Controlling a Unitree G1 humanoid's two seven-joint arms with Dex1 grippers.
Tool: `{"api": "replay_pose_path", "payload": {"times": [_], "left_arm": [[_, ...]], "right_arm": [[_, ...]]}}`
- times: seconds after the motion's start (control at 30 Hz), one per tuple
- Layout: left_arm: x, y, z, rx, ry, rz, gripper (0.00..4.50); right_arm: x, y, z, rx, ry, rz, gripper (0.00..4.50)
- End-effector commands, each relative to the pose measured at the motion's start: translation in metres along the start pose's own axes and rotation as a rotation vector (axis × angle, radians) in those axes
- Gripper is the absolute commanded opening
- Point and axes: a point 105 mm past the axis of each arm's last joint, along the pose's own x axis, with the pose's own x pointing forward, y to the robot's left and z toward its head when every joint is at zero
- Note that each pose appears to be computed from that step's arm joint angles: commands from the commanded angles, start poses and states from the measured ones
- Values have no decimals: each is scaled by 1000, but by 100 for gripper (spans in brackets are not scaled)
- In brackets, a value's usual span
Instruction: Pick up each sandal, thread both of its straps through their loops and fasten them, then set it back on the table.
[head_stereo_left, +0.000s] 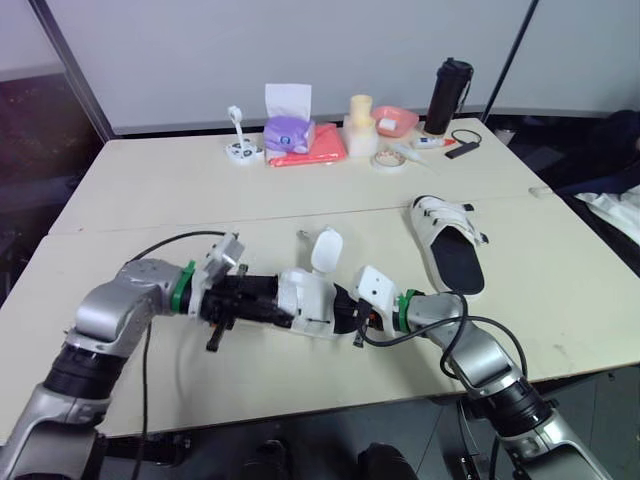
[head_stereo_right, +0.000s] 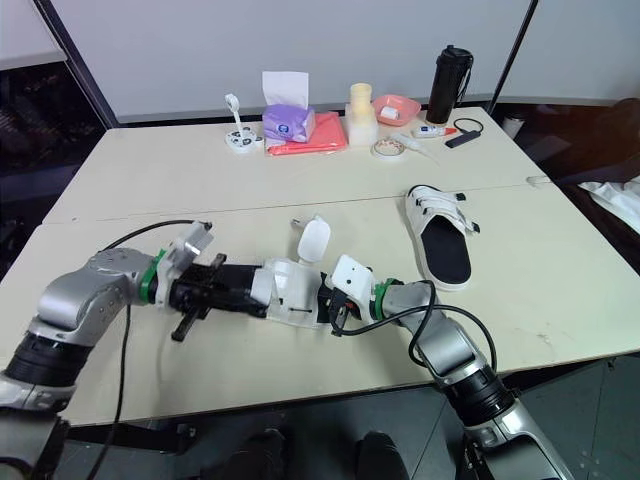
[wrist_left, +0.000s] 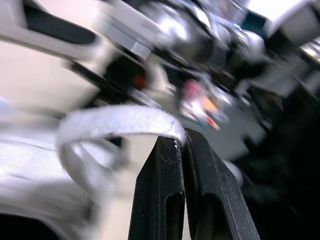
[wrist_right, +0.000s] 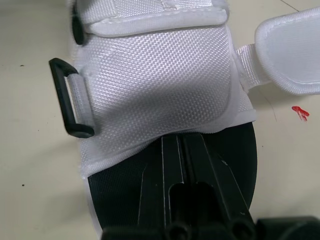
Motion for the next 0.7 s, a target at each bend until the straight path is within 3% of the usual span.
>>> {"api": "replay_pose_path", "payload": {"times": [0.03, 0.27, 0.4, 0.53, 0.67, 0.7], "left_arm": [[-5, 18, 16, 73, -41, 86, 4], [0, 29, -5, -12, 5, 54, 4], [4, 35, -3, -95, -29, 37, 4], [8, 44, 7, -103, -93, 63, 144], [10, 55, 17, -66, -146, 124, 346], [10, 58, 18, -57, -156, 143, 346]], "right_arm": [[1, 5, -18, 29, 67, 14, 0], [-1, 4, -19, 28, 71, 6, 0], [-2, 5, -19, 30, 72, 3, 0], [-2, 5, -19, 32, 72, -1, 0], [-2, 5, -19, 35, 72, -5, 0], [-2, 5, -20, 36, 72, -5, 0]]}}
